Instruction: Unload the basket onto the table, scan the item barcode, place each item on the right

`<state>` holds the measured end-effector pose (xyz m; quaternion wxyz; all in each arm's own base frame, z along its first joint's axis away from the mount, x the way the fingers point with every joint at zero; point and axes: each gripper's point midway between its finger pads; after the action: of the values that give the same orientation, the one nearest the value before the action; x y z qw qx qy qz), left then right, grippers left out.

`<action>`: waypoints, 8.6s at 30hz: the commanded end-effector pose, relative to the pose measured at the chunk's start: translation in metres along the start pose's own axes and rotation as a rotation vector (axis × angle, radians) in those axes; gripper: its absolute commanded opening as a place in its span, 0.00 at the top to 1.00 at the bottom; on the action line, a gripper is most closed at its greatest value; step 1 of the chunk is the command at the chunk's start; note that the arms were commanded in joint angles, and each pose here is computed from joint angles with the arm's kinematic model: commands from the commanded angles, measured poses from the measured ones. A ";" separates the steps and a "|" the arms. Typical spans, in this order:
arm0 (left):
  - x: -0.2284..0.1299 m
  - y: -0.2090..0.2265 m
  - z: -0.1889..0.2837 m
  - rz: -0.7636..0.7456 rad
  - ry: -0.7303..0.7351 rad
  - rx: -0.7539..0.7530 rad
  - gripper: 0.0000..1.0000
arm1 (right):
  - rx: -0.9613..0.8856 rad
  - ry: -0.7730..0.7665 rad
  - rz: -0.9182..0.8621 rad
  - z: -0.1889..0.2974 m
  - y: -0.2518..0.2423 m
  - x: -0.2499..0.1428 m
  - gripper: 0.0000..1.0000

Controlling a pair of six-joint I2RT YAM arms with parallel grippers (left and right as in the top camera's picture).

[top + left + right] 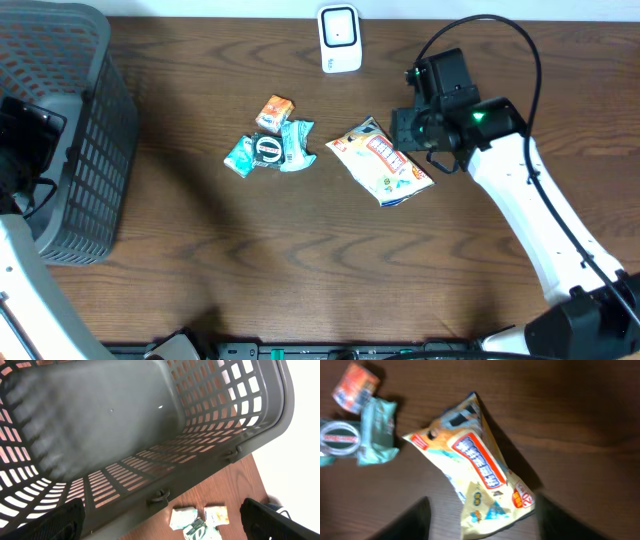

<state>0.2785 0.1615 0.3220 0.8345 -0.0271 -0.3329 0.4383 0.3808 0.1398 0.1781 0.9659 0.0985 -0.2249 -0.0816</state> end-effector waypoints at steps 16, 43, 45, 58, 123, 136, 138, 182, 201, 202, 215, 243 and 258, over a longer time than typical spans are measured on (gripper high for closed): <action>0.003 -0.002 0.007 0.009 -0.019 -0.010 0.02 | -0.065 0.232 0.002 -0.131 -0.009 -0.041 0.68; 0.003 -0.002 0.007 0.009 -0.019 -0.010 0.02 | -0.078 0.313 0.088 -0.054 0.026 -0.058 0.93; 0.003 -0.002 0.007 0.009 -0.019 -0.010 0.02 | -0.163 0.328 0.065 -0.068 0.009 -0.073 0.94; 0.003 -0.002 0.007 0.009 -0.019 -0.010 0.02 | -0.427 0.370 -0.033 -0.096 -0.072 -0.115 0.92; 0.003 -0.002 0.007 0.009 -0.019 -0.010 0.02 | 0.291 0.453 -0.141 -0.071 0.067 -0.065 0.26; 0.003 -0.002 0.007 0.009 -0.019 -0.010 0.02 | -0.109 0.353 -0.080 -0.081 -0.012 -0.058 0.70; 0.003 -0.002 0.007 0.009 -0.019 -0.010 0.02 | -0.120 0.372 -0.079 -0.092 -0.018 -0.073 0.69; 0.003 -0.002 0.007 0.009 -0.019 -0.010 0.02 | -0.274 0.379 -0.072 -0.128 -0.053 -0.125 0.12; 0.003 -0.002 0.007 0.009 -0.019 -0.010 0.02 | -0.203 0.353 0.008 -0.101 -0.013 -0.077 0.99; 0.003 -0.002 0.007 0.009 -0.019 -0.010 0.02 | -0.212 0.365 0.005 -0.108 -0.017 -0.084 0.99; 0.003 -0.002 0.007 0.009 -0.019 -0.010 0.02 | -0.279 0.460 -0.006 -0.141 -0.042 -0.124 0.09; 0.003 -0.002 0.007 0.009 -0.019 -0.010 0.02 | -0.238 0.371 0.047 -0.177 -0.016 -0.074 0.28; 0.003 -0.002 0.007 0.009 -0.019 -0.010 0.02 | -0.159 0.579 0.036 -0.066 0.004 -0.041 0.46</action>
<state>0.2790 0.1604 0.3220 0.8349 -0.0304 -0.3329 0.4372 0.4031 0.1501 0.0933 0.9962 0.0152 0.0102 -0.0850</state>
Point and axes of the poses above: each gripper's point midway between its finger pads, its own z axis back along the fingers, its own y axis along the line the jaws close on, x = y × z, and after that the axes turned 13 degrees about -z, right-handed
